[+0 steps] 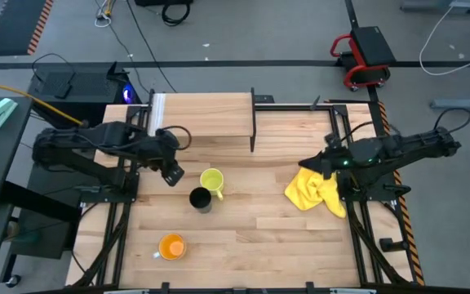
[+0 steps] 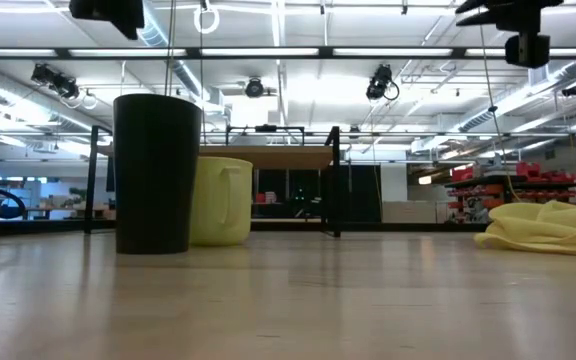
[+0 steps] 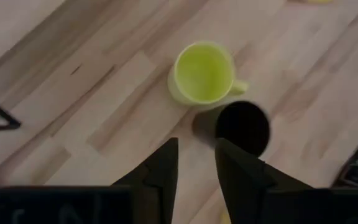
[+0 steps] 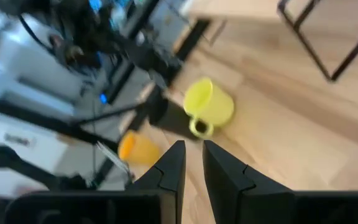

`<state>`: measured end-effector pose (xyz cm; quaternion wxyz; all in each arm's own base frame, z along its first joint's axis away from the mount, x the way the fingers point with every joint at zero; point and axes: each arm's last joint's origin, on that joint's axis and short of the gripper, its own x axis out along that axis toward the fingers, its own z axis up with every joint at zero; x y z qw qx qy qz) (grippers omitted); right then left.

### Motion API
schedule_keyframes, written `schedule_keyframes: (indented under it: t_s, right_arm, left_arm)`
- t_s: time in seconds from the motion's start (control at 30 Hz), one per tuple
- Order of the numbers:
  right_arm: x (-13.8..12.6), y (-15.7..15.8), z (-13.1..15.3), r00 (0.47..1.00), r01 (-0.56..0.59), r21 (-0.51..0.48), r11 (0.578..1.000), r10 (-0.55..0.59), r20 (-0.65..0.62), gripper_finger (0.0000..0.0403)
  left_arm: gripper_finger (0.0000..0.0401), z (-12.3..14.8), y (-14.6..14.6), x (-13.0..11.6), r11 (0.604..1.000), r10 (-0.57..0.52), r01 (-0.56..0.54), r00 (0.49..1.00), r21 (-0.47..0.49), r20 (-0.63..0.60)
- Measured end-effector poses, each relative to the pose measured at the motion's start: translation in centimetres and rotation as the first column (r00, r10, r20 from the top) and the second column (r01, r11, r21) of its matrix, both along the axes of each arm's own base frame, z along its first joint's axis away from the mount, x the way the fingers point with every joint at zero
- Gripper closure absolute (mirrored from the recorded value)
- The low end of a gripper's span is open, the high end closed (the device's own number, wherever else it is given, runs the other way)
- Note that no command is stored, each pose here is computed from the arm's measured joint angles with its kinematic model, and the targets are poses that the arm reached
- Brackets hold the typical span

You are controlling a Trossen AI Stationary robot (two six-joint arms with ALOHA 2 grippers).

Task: Stack small to large cups/mugs on shelf
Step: Put the black cup on the shelf

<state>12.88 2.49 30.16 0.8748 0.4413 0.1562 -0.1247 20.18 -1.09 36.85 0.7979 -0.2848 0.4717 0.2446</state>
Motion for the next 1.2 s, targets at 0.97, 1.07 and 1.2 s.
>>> schedule_keyframes:
  t_s: [0.97,1.07,1.2]
  right_arm:
    - [5.4,1.9,-4.7,0.934,-0.103,0.032,0.994,0.108,-0.340,0.0327]
    - [5.4,1.9,-4.7,0.934,-0.103,0.032,0.994,0.108,-0.340,0.0327]
    - [5.4,1.9,-4.7,0.934,-0.104,0.031,0.994,0.108,-0.340,0.0327]
  left_arm:
    - [0.0200,-8.1,-3.5,8.4,0.991,-0.116,0.091,0.946,-0.093,-0.303]
    - [0.0201,-8.9,-3.4,9.0,0.993,-0.106,0.084,0.939,-0.081,-0.328]
    - [0.0203,-9.8,-3.2,9.6,0.995,-0.094,0.076,0.930,-0.064,-0.355]
